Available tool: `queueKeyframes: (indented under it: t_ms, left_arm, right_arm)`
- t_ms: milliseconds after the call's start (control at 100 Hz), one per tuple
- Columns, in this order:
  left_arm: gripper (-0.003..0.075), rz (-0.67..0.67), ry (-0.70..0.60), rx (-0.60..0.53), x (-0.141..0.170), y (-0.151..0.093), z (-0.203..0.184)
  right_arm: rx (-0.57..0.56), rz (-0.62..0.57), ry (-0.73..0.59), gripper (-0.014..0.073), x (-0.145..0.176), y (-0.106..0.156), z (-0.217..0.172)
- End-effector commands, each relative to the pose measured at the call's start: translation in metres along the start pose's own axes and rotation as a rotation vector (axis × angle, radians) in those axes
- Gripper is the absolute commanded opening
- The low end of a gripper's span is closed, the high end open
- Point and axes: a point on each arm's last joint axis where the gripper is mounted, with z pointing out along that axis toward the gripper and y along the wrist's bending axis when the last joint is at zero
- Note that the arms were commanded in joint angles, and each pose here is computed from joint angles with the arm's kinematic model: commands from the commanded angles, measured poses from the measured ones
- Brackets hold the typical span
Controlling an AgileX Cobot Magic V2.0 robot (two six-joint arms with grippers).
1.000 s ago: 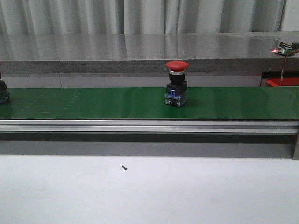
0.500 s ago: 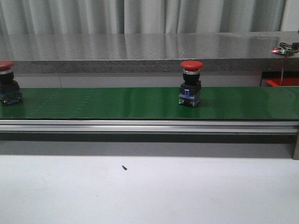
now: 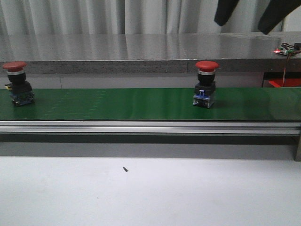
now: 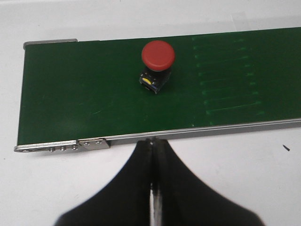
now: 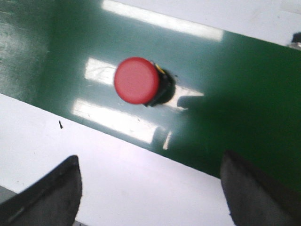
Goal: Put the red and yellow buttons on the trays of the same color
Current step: 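Move the right gripper down over the first arriving red button, then grasp the red button with the right gripper and lift it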
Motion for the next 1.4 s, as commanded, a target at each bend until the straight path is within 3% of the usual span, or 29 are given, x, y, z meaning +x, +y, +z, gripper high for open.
queueKeyframes:
  t_ms: [0,260,660,940,1160,1390]
  left_arm:
    - [-0.002,0.003,-0.102,0.004,-0.01,-0.004,-0.012]
    - [-0.002,0.005,-0.101,0.001,-0.01,-0.004,-0.012]
    - [-0.002,0.009,-0.1,-0.004,-0.01,-0.003,-0.012]
    - [-0.002,0.009,-0.099,-0.004,-0.01,-0.003,-0.012]
    - [-0.002,0.009,-0.098,-0.004,-0.01,-0.003,-0.012]
    - [-0.002,0.009,-0.098,-0.004,-0.01,-0.003,-0.012]
  right_arm:
    - [-0.016,-0.048,-0.063,0.0602,-0.013,0.009,-0.014]
    - [-0.01,-0.154,0.005,0.0602,-0.031,0.003,0.027]
    - [0.079,-0.194,0.072,0.0584,-0.035,-0.013,0.071]
    - [0.089,-0.197,0.104,0.029,-0.032,-0.014,0.072]
    - [0.118,-0.211,0.089,0.0274,-0.034,-0.017,0.064]
    - [0.171,-0.218,-0.01,0.0274,-0.054,-0.022,0.02]
